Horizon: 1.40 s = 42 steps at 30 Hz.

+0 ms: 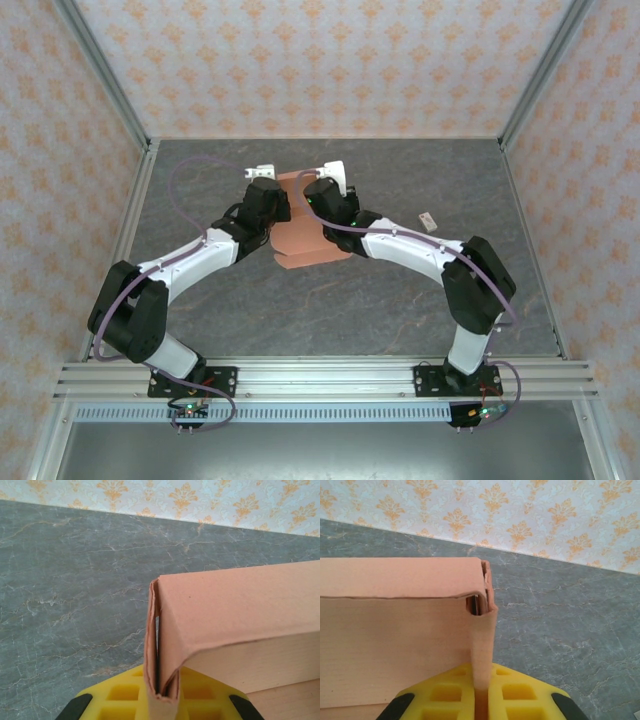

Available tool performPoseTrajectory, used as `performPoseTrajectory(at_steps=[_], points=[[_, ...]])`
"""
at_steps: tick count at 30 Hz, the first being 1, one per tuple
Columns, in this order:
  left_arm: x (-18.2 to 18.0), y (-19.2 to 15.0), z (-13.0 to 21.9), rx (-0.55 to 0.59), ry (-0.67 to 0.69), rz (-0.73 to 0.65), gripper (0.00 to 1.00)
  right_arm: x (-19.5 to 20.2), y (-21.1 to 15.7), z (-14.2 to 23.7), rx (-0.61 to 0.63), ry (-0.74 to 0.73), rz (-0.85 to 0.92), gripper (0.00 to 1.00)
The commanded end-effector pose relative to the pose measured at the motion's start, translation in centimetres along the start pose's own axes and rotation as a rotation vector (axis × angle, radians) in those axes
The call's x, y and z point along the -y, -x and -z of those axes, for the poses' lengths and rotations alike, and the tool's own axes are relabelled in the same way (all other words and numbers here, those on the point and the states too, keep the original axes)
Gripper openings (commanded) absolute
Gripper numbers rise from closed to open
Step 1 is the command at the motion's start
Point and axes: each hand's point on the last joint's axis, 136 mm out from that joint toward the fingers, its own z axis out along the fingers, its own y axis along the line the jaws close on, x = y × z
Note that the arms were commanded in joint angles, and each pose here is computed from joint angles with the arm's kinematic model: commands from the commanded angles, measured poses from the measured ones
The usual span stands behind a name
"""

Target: Fold the paper box

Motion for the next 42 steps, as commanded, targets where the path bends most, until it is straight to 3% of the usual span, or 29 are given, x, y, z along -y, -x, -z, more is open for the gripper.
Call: performPoseTrajectory(at_steps=[1,7,12,19,23,27,30,36,42], points=[[-0.1,0.6,0.0,0.001,0.03,0.003,0.0,-0.4,0.2,-0.1,0.001,0.044,0.001,0.15],[-1.1,0.7,-0.1,-0.001,0.085,-0.023,0.0,-1.5,0.2,0.9,-0.013,0.193,-0.03,0.25],[-1.2,0.8,0.0,-0.002,0.086,-0.02,0.0,-1.2,0.0,1.4,-0.029,0.223,-0.048,0.3],[-1.6,0.5,-0.1,-0.02,0.11,-0.04,0.0,-1.3,0.1,3.2,-0.042,0.315,-0.086,0.52],[-2.0,0.0,-0.6,-0.073,0.113,-0.074,0.0,-1.2,0.7,5.2,-0.044,0.386,-0.104,0.59],[-2.4,-2.1,-1.3,-0.245,0.081,-0.145,0.0,0.2,1.3,7.4,-0.064,0.445,-0.136,0.62],[-2.9,-4.5,-1.2,-0.421,0.054,-0.205,0.0,2.7,0.7,8.1,-0.101,0.4,-0.156,0.63],[-3.3,-8.0,1.2,-0.704,-0.006,-0.35,0.0,7.2,-3.0,8.3,-0.169,0.272,-0.173,0.63],[-1.1,-9.7,2.6,-0.885,-0.16,-0.552,0.0,8.7,-6.6,8.3,-0.237,0.228,-0.189,0.64]])
